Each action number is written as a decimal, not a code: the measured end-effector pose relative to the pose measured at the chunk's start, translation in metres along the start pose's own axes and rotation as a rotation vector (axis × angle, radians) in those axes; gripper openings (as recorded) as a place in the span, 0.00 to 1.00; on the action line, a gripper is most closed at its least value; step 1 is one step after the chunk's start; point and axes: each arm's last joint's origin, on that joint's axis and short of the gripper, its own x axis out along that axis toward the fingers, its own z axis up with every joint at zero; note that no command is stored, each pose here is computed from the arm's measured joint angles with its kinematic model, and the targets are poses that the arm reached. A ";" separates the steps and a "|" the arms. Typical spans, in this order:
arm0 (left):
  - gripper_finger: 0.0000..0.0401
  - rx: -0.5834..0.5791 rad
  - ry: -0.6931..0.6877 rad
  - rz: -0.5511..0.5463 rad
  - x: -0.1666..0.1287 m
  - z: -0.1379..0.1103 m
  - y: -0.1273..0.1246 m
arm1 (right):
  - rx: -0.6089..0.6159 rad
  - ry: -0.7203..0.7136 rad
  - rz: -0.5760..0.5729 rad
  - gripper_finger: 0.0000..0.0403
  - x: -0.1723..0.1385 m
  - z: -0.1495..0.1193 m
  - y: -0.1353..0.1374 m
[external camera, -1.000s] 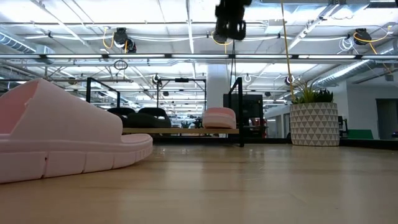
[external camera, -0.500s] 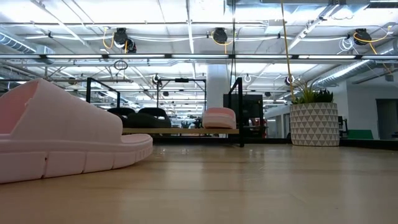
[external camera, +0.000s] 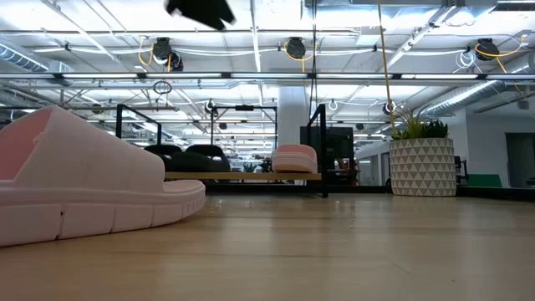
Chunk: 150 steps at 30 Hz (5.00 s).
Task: Pick and place slides into the shelf
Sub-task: Adjust the pink slipper on the shelf, then put the pink slipper on the shelf
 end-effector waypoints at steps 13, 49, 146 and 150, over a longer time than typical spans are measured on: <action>0.57 -0.324 0.081 -0.129 0.145 -0.016 0.007 | -0.233 0.044 -0.026 0.23 0.010 -0.019 0.003; 0.57 -0.586 0.319 -0.018 0.178 -0.058 0.037 | -0.233 0.022 -0.030 0.23 0.000 -0.018 -0.019; 0.57 -0.679 0.260 -0.076 0.208 -0.066 0.027 | -0.278 0.021 -0.030 0.23 0.000 -0.017 -0.019; 0.57 -0.636 0.267 -0.060 0.198 -0.061 0.034 | -0.280 0.022 -0.029 0.23 0.000 -0.018 -0.018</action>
